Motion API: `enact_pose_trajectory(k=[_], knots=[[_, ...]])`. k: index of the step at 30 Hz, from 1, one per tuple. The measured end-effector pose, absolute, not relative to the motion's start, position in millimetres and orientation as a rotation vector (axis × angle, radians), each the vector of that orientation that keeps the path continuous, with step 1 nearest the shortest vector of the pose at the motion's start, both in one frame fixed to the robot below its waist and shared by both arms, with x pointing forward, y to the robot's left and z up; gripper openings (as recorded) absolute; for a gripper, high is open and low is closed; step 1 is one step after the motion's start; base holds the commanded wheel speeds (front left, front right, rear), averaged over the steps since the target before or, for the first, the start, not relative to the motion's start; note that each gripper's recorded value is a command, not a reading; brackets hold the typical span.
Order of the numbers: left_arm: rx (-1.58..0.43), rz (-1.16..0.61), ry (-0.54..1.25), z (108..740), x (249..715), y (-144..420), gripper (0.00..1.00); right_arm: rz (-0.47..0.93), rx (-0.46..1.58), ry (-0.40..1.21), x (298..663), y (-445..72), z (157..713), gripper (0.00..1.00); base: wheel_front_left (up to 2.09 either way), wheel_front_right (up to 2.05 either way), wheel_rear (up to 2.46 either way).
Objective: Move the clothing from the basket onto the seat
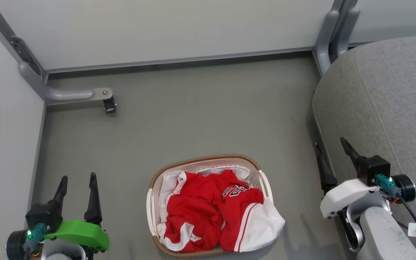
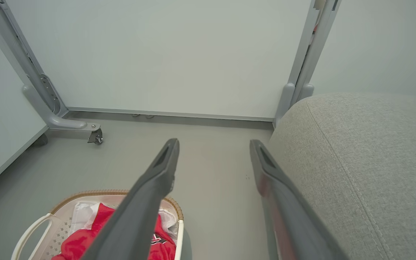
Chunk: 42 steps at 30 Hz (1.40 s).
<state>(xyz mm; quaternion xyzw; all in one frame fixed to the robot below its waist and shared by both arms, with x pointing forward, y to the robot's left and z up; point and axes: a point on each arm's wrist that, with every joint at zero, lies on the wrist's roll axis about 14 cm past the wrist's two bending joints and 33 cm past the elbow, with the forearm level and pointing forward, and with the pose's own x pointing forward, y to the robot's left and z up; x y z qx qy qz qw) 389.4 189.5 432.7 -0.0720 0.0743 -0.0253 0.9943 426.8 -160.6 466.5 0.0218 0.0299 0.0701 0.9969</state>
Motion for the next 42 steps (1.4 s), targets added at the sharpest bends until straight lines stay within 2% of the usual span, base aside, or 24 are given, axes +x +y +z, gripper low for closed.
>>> enact_pose_trajectory(k=[12, 23, 33, 42], knots=[[-0.242, -0.151, 0.238, 393.6, 438.2, 145.5, 1.0, 0.17, 0.028, 0.05, 482.7, -147.7, 452.3, 1.0, 0.0, 0.0, 0.0], [-0.295, -0.32, 0.372, 340.2, 457.3, 81.9, 1.0, 0.213, 0.013, 0.083, 515.5, -134.0, 418.8, 1.0, 0.0, 0.0, 0.0], [-0.296, -0.511, 0.557, 277.5, 443.8, 25.0, 1.0, 0.239, 0.01, 0.131, 527.3, -129.2, 384.6, 1.0, 0.0, 0.0, 0.0], [-0.131, -0.708, 0.794, 209.1, 396.1, 3.7, 1.0, 0.224, 0.007, 0.181, 526.4, -138.1, 359.7, 1.0, 0.0, 0.0, 0.0]])
